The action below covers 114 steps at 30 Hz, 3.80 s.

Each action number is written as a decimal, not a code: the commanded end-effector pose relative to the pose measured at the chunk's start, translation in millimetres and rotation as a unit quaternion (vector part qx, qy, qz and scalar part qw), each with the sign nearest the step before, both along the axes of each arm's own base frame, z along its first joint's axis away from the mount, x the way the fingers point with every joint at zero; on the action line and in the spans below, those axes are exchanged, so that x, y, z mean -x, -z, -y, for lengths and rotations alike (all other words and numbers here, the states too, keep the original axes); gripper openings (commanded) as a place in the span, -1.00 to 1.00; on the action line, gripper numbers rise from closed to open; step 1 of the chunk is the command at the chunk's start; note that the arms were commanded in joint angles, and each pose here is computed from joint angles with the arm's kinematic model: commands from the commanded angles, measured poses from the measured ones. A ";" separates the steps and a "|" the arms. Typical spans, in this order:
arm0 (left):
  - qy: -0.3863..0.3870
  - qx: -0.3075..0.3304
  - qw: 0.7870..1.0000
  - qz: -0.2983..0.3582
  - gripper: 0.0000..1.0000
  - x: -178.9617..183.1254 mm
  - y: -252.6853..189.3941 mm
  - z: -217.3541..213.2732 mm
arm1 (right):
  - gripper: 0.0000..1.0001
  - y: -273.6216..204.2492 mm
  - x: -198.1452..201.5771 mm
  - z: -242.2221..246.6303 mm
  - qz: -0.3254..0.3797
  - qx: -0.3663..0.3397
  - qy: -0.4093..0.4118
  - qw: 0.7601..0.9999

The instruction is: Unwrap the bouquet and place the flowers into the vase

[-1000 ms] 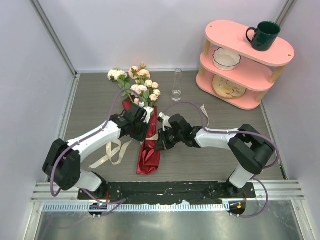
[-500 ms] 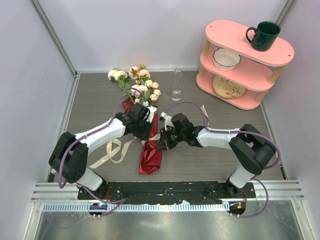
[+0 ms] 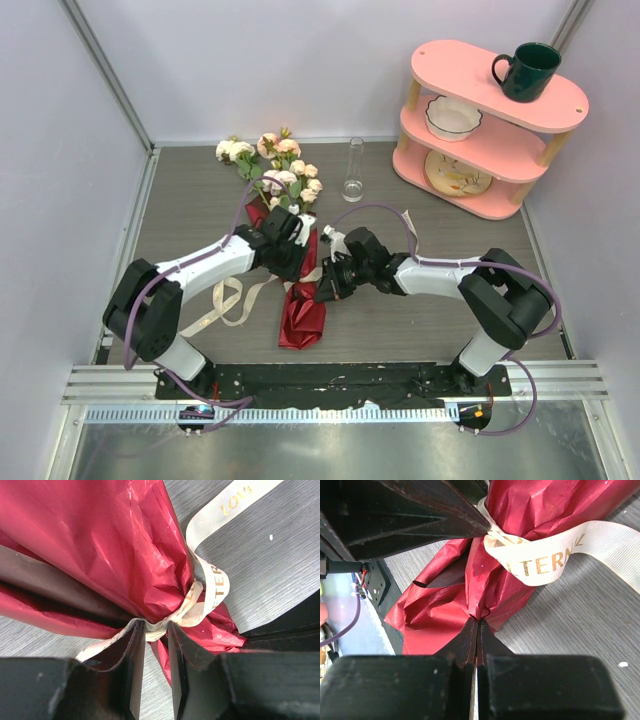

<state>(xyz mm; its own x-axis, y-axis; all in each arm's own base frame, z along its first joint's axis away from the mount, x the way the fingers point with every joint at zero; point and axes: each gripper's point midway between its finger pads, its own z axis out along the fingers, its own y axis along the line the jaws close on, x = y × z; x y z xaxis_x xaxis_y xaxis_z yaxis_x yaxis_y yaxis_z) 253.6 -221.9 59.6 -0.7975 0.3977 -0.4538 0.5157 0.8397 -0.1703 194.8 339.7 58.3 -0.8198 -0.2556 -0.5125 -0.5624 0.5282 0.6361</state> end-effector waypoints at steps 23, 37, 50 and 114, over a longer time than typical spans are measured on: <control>-0.241 0.062 0.954 0.169 -0.94 -15.8 -56.2 -47.7 | -0.98 -0.9 -6.7 9.5 -0.004 -0.033 0.085 0.996; -0.036 0.045 0.997 0.052 -0.15 -0.1 -24.5 8.8 | -0.98 -12.2 -8.2 2.2 0.002 -0.047 0.069 0.996; -0.036 -0.034 0.996 0.070 -0.52 -8.3 -8.5 0.0 | -0.98 -9.4 -8.8 1.1 0.004 -0.042 0.062 0.997; -0.380 0.263 0.887 0.010 -1.00 34.3 -45.7 -29.3 | -0.14 -77.0 -48.5 -58.7 0.069 -0.003 0.082 0.994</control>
